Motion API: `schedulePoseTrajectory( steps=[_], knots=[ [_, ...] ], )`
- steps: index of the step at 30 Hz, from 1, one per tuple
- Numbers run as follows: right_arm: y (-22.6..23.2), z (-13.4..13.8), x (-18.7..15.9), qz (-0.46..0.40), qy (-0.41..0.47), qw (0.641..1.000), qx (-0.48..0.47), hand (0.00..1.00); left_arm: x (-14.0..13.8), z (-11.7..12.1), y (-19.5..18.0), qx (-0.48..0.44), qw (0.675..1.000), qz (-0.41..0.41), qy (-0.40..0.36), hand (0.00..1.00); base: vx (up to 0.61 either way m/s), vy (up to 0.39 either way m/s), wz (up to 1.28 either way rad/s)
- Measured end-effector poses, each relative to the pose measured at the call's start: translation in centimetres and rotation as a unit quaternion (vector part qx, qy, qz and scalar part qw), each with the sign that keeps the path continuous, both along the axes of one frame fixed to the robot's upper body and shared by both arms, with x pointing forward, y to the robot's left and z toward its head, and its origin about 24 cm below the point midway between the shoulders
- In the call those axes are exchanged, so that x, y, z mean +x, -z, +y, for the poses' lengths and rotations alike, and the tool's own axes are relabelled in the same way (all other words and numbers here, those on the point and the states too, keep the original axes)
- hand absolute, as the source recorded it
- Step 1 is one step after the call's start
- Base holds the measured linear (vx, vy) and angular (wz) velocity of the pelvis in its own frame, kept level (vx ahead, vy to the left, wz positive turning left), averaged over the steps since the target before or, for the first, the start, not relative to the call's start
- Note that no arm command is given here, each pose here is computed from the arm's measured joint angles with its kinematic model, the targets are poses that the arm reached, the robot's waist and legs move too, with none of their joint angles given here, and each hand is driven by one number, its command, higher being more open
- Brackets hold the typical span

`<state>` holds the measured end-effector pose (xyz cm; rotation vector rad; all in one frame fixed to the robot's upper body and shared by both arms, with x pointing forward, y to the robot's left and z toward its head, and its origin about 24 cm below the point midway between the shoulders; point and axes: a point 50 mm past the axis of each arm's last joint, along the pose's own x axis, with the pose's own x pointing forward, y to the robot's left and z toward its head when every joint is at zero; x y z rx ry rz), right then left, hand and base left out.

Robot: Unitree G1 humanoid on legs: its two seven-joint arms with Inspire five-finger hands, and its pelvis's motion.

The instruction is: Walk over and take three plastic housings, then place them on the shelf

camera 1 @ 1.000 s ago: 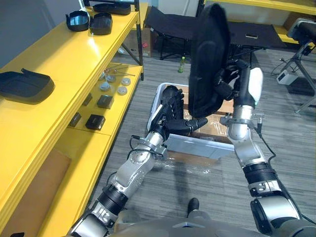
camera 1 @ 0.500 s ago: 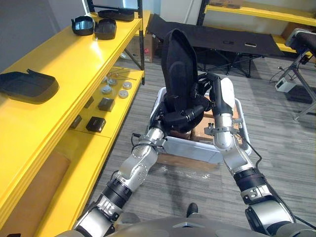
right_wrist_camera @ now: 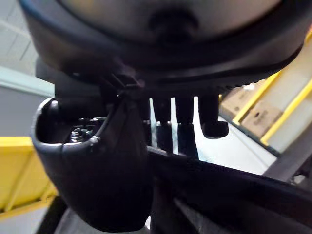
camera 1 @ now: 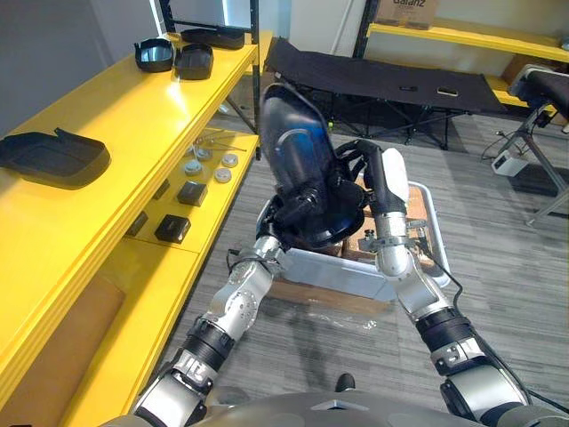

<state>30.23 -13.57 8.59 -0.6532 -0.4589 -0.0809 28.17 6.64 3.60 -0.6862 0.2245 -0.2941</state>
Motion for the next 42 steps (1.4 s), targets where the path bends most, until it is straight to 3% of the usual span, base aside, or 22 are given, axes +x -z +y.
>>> schedulePoseTrajectory(
  steps=[13, 14, 25, 32, 42],
  knots=[
    [-0.2, 1.1, -0.1, -0.003, -0.004, 1.0, 0.023, 0.0, -0.3, -0.5, -0.1, -0.048, 0.999, 0.004, -0.006, 0.0, 0.0, 0.001, 0.0],
    [-0.3, 1.1, -0.1, -0.004, -0.004, 1.0, 0.023, 1.0, -0.3, -0.5, -0.1, -0.049, 0.999, 0.003, -0.007, 0.0, 0.0, 0.0, 0.0],
    [-0.3, 1.7, -0.7, -0.011, -0.012, 0.999, 0.028, 1.0, -0.2, -0.4, -1.1, -0.026, 0.999, -0.034, -0.025, 0.0, 0.0, 0.0, 0.0],
    [-1.3, 1.6, -1.5, -0.04, -0.01, 0.995, 0.093, 1.0, -0.4, -0.7, -3.9, 0.026, 0.993, -0.103, -0.047, 0.0, 0.0, 0.0, -0.01],
    [-1.1, 2.8, -2.6, -0.041, -0.032, 0.984, 0.168, 1.0, -0.9, -0.6, -8.6, 0.201, 0.926, -0.26, -0.185, 0.0, 0.0, 0.003, -0.03]
  ],
)
